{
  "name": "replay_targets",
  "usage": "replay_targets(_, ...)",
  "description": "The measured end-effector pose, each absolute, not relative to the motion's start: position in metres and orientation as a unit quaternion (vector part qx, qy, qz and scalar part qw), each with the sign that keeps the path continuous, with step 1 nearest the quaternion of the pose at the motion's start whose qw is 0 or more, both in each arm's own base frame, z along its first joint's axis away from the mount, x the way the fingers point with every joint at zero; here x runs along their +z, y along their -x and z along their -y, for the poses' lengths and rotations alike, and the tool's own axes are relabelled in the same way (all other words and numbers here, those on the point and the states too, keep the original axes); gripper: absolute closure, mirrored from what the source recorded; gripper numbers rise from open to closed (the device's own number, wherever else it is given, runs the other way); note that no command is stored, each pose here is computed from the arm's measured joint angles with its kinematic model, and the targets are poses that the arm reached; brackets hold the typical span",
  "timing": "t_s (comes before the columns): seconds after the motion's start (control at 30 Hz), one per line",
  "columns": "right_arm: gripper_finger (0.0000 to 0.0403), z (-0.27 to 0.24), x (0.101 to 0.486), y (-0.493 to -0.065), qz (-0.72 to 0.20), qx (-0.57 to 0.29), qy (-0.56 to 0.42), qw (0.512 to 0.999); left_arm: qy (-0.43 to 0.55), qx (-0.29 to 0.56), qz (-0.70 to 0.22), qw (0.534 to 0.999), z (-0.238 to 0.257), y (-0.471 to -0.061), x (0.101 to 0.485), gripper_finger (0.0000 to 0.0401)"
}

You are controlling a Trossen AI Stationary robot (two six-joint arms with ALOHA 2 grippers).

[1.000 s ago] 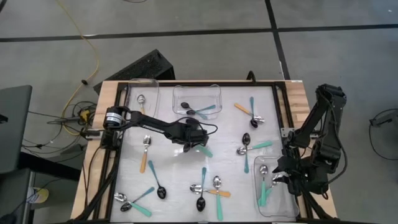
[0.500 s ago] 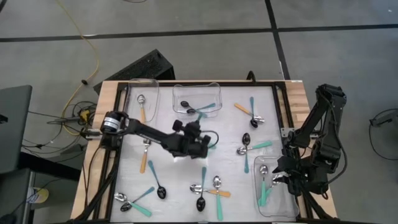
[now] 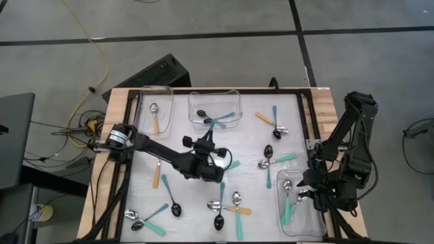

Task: Sort silverware by color (type)
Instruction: Put the blue spoon into the top middle transparent bin, then put the yellow spoon into the top left transparent bin

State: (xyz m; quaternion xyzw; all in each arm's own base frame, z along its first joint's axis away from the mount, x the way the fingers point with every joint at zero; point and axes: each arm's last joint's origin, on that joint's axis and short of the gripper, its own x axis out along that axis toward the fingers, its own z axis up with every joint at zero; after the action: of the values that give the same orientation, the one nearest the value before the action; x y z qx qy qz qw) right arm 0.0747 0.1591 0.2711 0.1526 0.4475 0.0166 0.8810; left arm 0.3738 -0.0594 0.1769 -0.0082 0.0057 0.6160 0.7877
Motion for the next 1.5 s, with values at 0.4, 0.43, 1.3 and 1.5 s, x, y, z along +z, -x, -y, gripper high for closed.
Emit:
replay_targets(0.4,0.0219,-0.153,0.272,-0.089,-0.432,-0.009,-0.148,0.889,0.077,0.441,-0.171,0.878,-0.061,-0.375,0.273,0.0399)
replay_targets(0.43,0.0219,-0.152,0.272,-0.090,-0.432,-0.010,-0.146,0.890,0.065,0.394,-0.180,0.899,-0.073,-0.375,0.280,0.0399)
replay_targets(1.3,0.0219,-0.130,0.272,-0.119,-0.412,-0.097,-0.177,0.888,-0.104,0.145,-0.477,0.861,-0.179,-0.372,0.236,0.0347)
replay_targets(1.5,0.0219,-0.114,0.273,-0.133,-0.384,-0.151,-0.156,0.898,-0.128,0.175,-0.492,0.843,-0.173,-0.374,0.238,0.0269)
